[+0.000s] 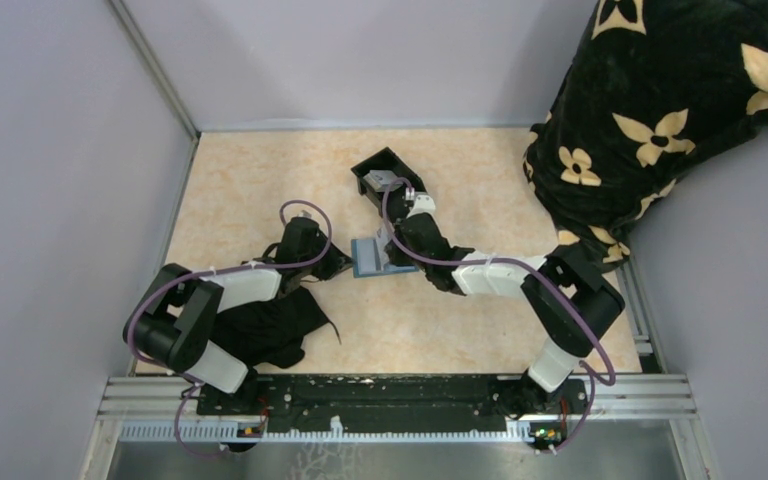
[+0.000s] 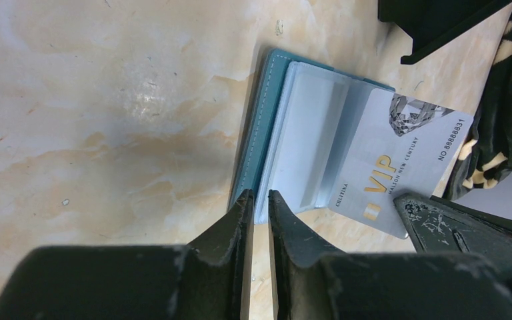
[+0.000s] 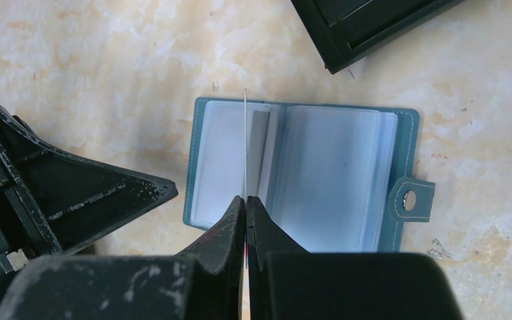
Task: Put the credit cards into the card holder
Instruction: Turn over the card slot in the card holder.
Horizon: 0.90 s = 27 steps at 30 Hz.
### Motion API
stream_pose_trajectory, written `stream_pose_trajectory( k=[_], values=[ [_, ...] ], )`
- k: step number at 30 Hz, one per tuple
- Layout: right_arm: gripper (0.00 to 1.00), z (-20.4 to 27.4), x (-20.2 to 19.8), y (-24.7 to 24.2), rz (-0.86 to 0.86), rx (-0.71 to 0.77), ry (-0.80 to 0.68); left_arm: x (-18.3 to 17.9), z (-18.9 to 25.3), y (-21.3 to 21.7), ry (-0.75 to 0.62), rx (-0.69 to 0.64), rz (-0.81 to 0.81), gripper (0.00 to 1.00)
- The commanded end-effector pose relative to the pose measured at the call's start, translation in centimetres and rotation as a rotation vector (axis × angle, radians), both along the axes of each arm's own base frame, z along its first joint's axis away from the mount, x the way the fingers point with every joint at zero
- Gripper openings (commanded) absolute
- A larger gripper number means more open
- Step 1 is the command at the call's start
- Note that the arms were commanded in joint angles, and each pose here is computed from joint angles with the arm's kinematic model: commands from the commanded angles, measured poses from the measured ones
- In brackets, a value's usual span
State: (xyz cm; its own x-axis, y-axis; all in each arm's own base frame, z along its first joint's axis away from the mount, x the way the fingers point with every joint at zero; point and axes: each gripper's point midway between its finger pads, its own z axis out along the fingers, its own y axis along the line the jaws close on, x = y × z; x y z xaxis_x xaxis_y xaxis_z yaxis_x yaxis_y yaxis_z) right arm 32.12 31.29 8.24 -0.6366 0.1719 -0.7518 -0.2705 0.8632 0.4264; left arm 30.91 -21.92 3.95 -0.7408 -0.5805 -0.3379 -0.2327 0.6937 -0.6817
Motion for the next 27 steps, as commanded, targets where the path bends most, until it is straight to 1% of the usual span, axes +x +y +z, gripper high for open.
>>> stream_pose_trajectory(
  k=[1, 27],
  values=[
    [0.0, 1.0, 0.7, 0.5, -0.009, 0.062, -0.031, 0.1, -0.1, -0.3, -0.004, 0.008, -0.015, 0.2],
    [0.0, 0.0, 0.8, -0.6, -0.032, 0.115, 0.004, 0.6, -0.6, -1.4, 0.019, -0.023, -0.03, 0.2]
  ],
)
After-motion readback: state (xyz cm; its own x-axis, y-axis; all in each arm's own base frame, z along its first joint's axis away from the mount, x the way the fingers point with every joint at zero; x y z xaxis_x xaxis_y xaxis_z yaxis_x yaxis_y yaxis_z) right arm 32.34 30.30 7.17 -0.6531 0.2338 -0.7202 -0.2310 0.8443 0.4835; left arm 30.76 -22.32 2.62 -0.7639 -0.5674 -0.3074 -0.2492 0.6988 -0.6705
